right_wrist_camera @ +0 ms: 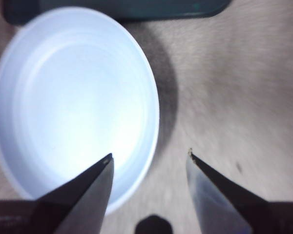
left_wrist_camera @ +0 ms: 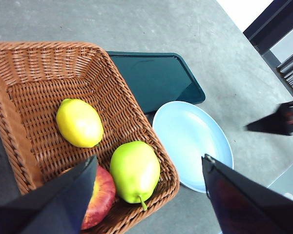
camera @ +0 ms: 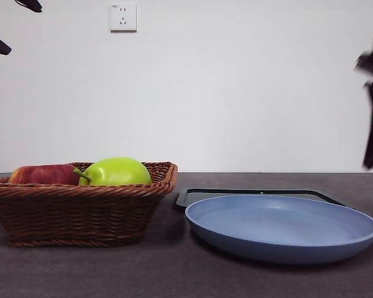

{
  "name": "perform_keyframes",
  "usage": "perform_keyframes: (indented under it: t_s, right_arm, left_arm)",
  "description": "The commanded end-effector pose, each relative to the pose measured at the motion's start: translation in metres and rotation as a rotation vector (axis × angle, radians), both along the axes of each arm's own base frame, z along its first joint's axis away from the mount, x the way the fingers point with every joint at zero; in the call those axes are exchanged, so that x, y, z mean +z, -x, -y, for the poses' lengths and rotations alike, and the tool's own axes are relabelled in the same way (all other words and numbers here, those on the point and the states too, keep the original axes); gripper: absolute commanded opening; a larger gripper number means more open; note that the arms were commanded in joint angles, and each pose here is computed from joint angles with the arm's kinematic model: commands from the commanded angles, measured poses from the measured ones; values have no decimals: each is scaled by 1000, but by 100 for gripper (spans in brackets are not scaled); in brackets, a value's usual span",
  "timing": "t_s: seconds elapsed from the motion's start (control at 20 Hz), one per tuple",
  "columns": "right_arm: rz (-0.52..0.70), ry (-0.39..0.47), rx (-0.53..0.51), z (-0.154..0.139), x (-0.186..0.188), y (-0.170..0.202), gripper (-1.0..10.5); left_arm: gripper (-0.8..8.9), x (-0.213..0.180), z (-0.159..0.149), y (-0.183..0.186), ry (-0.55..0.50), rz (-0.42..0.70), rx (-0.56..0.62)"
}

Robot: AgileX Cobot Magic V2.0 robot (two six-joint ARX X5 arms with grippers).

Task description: Take the lemon from the basket,put the lemon in the plate,hand out the plate

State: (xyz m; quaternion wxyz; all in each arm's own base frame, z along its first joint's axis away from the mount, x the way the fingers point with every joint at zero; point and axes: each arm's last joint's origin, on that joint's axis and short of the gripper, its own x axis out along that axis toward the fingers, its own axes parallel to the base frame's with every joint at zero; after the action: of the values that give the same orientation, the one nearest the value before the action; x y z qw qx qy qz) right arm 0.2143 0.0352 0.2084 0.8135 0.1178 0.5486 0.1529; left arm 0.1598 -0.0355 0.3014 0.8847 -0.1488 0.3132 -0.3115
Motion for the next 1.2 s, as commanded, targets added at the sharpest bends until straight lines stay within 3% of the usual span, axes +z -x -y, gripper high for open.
perform_keyframes:
  t_s: [0.05, 0.3, 0.55, 0.65, 1.05, 1.2]
  right_arm:
    - [-24, 3, 22, -8, -17, -18, 260]
    - [-89, -34, 25, -14, -49, -39, 236]
    - [-105, -43, 27, -15, -54, -41, 30]
    - [-103, -45, 21, -14, -53, -40, 3]
    - [-41, -56, 25, -10, -12, -14, 3]
    - [34, -63, 34, -8, 10, 1, 3]
  left_arm:
    - [377, 5, 1, -1, 8, 10, -6]
    - [377, 4, 1, 0, 6, -1, -6]
    - [377, 3, 1, 0, 6, -4, -6]
    - [377, 4, 1, 0, 8, -3, -9]
    - [378, 8, 8, -4, 75, -18, 7]
    - [378, 10, 19, -22, 28, -61, 9]
